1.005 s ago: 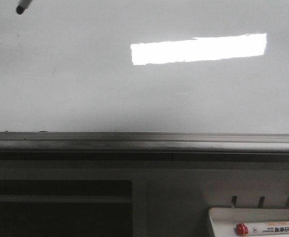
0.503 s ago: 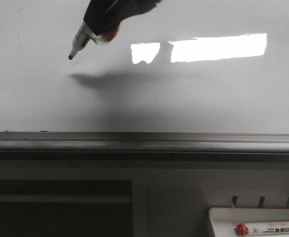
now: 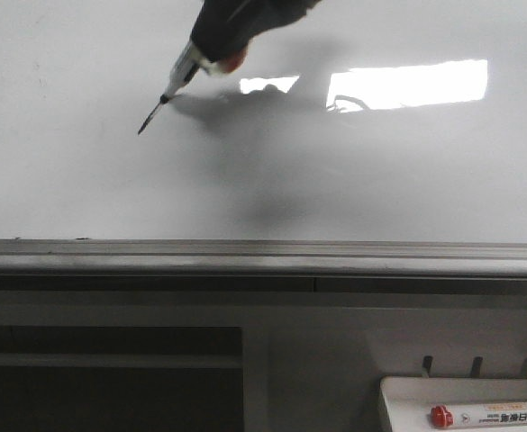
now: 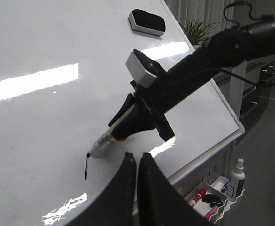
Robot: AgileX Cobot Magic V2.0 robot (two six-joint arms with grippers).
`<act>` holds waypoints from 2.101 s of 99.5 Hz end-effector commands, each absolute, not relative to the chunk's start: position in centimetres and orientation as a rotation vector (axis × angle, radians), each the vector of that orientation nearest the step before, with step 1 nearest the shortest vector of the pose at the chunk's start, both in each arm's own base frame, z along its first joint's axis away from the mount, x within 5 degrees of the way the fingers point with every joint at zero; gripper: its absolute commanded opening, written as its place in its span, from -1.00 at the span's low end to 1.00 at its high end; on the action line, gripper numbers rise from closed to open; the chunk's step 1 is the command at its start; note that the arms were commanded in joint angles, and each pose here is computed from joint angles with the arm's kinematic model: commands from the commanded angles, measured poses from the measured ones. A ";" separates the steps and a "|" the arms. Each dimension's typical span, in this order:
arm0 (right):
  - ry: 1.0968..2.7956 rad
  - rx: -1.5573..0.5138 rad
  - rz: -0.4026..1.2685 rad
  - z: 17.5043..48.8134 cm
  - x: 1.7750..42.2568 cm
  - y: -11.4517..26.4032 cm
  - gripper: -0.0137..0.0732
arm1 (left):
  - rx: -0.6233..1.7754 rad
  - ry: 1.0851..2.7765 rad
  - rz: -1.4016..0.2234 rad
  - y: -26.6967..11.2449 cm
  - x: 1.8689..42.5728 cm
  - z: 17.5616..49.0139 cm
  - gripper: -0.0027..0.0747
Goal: Write number 2 on whiteboard
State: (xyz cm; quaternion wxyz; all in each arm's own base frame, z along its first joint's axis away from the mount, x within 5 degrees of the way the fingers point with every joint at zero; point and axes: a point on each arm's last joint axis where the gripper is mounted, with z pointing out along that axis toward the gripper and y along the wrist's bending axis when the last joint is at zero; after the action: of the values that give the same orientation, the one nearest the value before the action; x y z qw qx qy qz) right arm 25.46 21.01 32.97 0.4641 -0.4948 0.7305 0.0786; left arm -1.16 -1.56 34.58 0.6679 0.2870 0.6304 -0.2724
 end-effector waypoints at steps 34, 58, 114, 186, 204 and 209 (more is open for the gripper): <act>2.030 -1.039 -0.008 38.2 26.4 11.1 -0.83 | 0.588 1.369 -0.650 -1.5 -1.1 35.8 -0.98; 2.108 -1.042 0.194 34.3 23.6 12.7 -0.83 | 0.588 1.369 -0.650 -1.5 -1.1 35.8 -0.98; 2.131 -0.901 0.289 29.2 25.2 16.2 -0.82 | 0.584 1.364 -0.650 -1.5 -1.1 35.9 -0.98; 2.135 -0.143 -0.399 38.2 18.0 -1.2 -0.82 | 0.579 1.358 -0.649 -1.4 -1.1 35.9 -0.98; 2.049 -0.135 -0.117 40.1 16.1 1.1 -0.82 | 0.577 1.358 -0.654 -1.5 -1.1 35.9 -0.98; 1.977 -0.138 0.027 41.3 15.1 2.1 -0.82 | 0.571 1.353 -0.661 -1.5 -1.1 36.0 -0.98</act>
State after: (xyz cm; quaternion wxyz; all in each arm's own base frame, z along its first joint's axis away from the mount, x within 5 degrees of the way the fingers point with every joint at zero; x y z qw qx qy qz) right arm 16.67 0.68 37.74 0.4533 -0.0588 0.8862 -0.0751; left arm -1.17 -1.58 34.62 0.6683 0.2843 0.6292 -0.2767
